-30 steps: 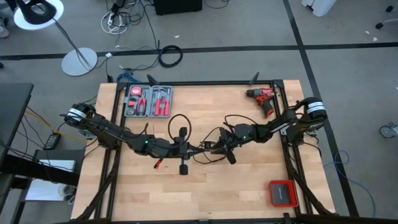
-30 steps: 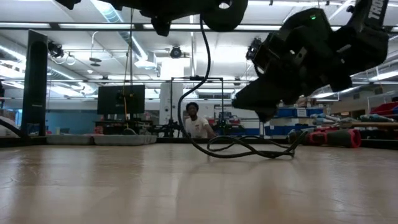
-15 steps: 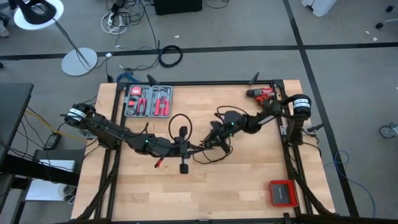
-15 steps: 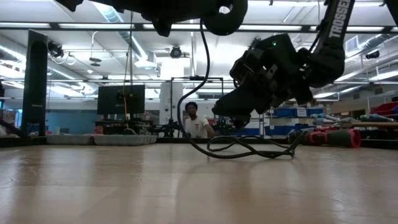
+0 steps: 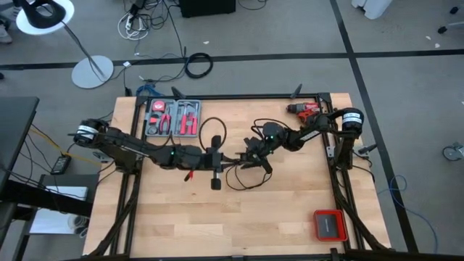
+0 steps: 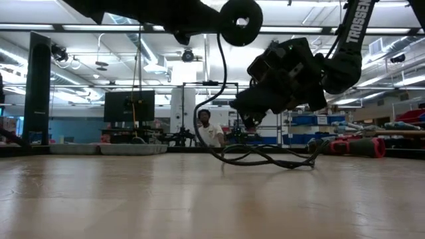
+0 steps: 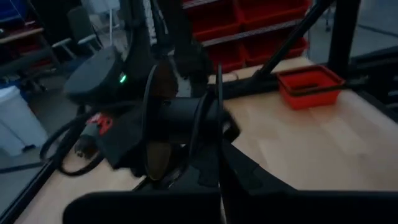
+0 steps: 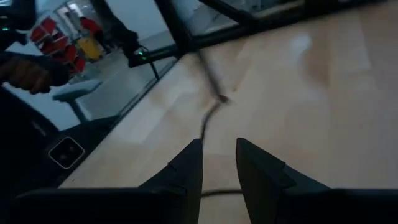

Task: Coil cords
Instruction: Coil the black wire on the black spool

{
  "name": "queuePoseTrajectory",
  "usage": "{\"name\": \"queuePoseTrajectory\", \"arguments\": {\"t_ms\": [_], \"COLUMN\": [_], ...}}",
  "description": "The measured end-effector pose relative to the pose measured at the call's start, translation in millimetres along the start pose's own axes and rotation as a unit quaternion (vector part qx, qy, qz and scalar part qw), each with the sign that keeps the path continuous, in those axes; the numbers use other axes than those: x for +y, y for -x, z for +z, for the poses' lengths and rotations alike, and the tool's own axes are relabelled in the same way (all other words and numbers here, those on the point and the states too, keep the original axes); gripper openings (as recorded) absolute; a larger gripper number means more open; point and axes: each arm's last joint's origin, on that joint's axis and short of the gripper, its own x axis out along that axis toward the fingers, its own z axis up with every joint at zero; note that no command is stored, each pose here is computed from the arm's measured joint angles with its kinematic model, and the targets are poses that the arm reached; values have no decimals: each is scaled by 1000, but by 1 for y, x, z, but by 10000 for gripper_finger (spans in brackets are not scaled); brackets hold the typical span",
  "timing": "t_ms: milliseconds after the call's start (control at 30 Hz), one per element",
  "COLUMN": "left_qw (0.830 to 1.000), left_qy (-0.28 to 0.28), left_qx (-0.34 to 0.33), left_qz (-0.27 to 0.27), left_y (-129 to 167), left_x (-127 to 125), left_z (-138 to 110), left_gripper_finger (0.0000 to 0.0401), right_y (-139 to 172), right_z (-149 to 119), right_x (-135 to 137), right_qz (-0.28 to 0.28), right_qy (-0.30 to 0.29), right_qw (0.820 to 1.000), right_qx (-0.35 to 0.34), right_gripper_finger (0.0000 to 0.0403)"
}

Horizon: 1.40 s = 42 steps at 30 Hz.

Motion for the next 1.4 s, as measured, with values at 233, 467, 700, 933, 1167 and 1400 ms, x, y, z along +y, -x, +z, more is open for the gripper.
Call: {"name": "queuePoseTrajectory", "arguments": {"t_ms": [233,467,700,933,1167,1400], "left_qw": [1000,999,999,999,999,999], "left_qy": [-14,-32,-32,-36,-35,-35], "left_qx": [-3,-3,-10,-11,-14,-15], "left_qz": [-4,3,5,17,24,25], "left_y": [0,-1,-1,-1,-1,-1], "left_x": [10,15,17,18,18,18], "left_z": [0,0,2,2,3,3], "left_gripper_finger": [0,0,0,0,0,0], "right_y": [-1,-2,-6,-17,-17,-17], "right_z": [9,8,12,21,19,19], "right_x": [0,0,3,6,4,4], "right_qz": [-40,-36,-30,-20,-33,-33], "right_qy": [41,26,36,55,49,53], "right_qw": [997,998,998,998,998,998], "right_qx": [-43,-35,-41,-39,-25,-25], "right_gripper_finger": [97,95,95,91,81,10]}}
